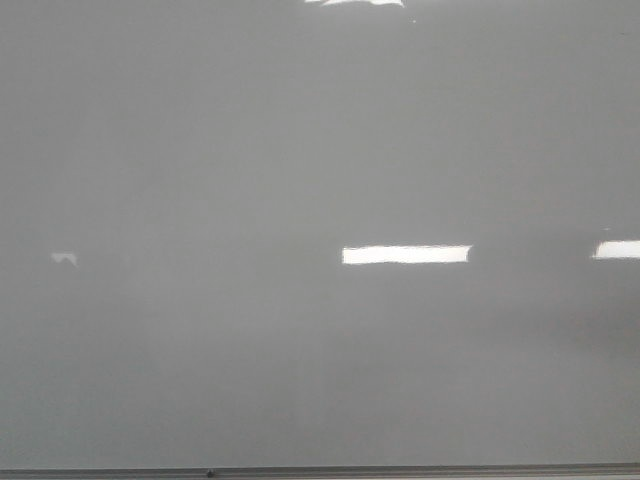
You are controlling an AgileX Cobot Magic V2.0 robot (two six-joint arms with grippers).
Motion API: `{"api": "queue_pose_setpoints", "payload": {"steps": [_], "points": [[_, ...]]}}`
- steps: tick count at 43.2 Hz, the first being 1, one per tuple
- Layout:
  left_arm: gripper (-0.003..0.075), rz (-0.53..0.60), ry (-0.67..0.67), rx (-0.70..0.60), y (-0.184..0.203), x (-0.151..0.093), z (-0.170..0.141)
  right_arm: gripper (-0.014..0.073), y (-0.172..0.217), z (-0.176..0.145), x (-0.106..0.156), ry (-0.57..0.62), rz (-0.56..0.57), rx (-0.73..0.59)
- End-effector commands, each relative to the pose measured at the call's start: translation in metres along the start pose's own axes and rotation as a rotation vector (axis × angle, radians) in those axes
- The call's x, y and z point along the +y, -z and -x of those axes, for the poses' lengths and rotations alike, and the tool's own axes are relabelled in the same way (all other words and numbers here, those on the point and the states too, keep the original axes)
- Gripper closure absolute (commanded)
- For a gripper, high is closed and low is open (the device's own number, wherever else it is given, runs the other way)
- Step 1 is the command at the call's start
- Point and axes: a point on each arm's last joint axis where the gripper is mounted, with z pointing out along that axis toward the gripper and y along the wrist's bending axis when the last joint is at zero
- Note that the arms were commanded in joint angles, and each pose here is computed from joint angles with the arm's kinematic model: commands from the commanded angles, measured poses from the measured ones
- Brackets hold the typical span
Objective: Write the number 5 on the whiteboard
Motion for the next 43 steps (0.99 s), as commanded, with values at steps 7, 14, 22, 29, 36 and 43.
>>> {"api": "queue_pose_setpoints", "payload": {"steps": [7,14,22,29,36,43], "points": [[0.0741,0.010,0.004,-0.091,0.0011,0.0008,0.0068,0.0653,0.0026,0.0139,-0.0005,-0.004,-0.007,-0.119],[0.0741,0.010,0.004,-0.091,0.0011,0.0008,0.0068,0.0653,0.0026,0.0139,-0.0005,-0.004,-0.007,-0.119],[0.0741,0.010,0.004,-0.091,0.0011,0.0008,0.0068,0.0653,0.0026,0.0139,-0.0005,-0.004,-0.007,-0.119],[0.0741,0.010,0.004,-0.091,0.0011,0.0008,0.0068,0.0653,0.0026,0.0139,-0.0005,-0.004,-0.007,-0.119],[0.0741,0.011,0.002,-0.093,0.0012,0.0009,0.0071,0.0653,0.0026,0.0140,-0.0005,-0.004,-0.007,-0.120],[0.0741,0.018,-0.009,-0.145,0.0017,0.0015,0.0118,0.0653,0.0027,0.0147,-0.0006,-0.004,-0.008,-0.128]]}}
